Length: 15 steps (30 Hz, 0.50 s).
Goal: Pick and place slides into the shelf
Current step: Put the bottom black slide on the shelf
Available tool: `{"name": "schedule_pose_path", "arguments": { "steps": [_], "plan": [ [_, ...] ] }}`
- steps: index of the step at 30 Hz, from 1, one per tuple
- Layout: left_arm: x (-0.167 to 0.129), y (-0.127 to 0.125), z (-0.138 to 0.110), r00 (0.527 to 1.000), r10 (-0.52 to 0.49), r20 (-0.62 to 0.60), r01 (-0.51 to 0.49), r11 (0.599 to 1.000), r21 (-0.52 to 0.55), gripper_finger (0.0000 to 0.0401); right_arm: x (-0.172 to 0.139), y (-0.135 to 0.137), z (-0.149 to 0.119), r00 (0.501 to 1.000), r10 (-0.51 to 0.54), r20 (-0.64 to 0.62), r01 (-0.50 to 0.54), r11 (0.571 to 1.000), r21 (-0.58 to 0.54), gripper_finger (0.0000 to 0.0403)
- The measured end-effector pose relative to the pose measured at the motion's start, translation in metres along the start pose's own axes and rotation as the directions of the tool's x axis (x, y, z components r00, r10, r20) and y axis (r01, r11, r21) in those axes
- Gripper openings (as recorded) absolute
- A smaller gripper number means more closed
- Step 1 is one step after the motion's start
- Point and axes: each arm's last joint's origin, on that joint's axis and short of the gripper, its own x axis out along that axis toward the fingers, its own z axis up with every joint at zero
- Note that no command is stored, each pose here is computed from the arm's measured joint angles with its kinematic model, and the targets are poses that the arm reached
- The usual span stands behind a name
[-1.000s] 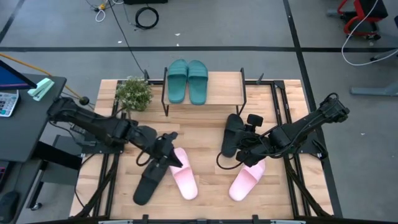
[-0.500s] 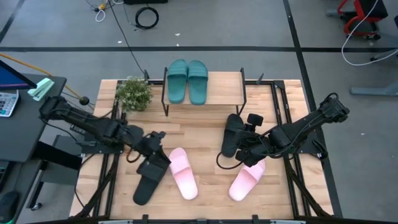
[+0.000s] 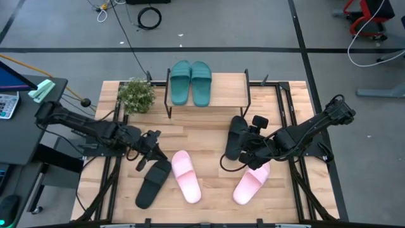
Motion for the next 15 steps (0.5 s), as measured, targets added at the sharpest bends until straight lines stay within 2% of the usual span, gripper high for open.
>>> {"name": "schedule_pose_path", "arguments": {
  "steps": [4, 8, 15],
  "plan": [
    [0.0025, 0.0035, -0.0090, 0.999, -0.007, 0.040, 0.008, 1.000, -0.017, 0.0024, -0.0001, 0.0003, 0.0004, 1.000, 0.003, 0.003, -0.003, 1.000, -0.001, 0.0160],
    [0.0028, 0.0031, -0.0074, 0.998, -0.014, 0.064, 0.017, 0.999, -0.046, 0.0026, -0.0001, 0.0005, 0.0007, 1.000, 0.004, 0.006, -0.004, 1.000, -0.001, 0.0160],
    [0.0023, 0.0015, -0.0017, 0.992, -0.031, 0.122, 0.051, 0.985, -0.165, 0.0037, 0.0000, 0.0007, 0.0010, 1.000, 0.006, 0.008, -0.006, 1.000, 0.002, 0.0160]
  ]
}}
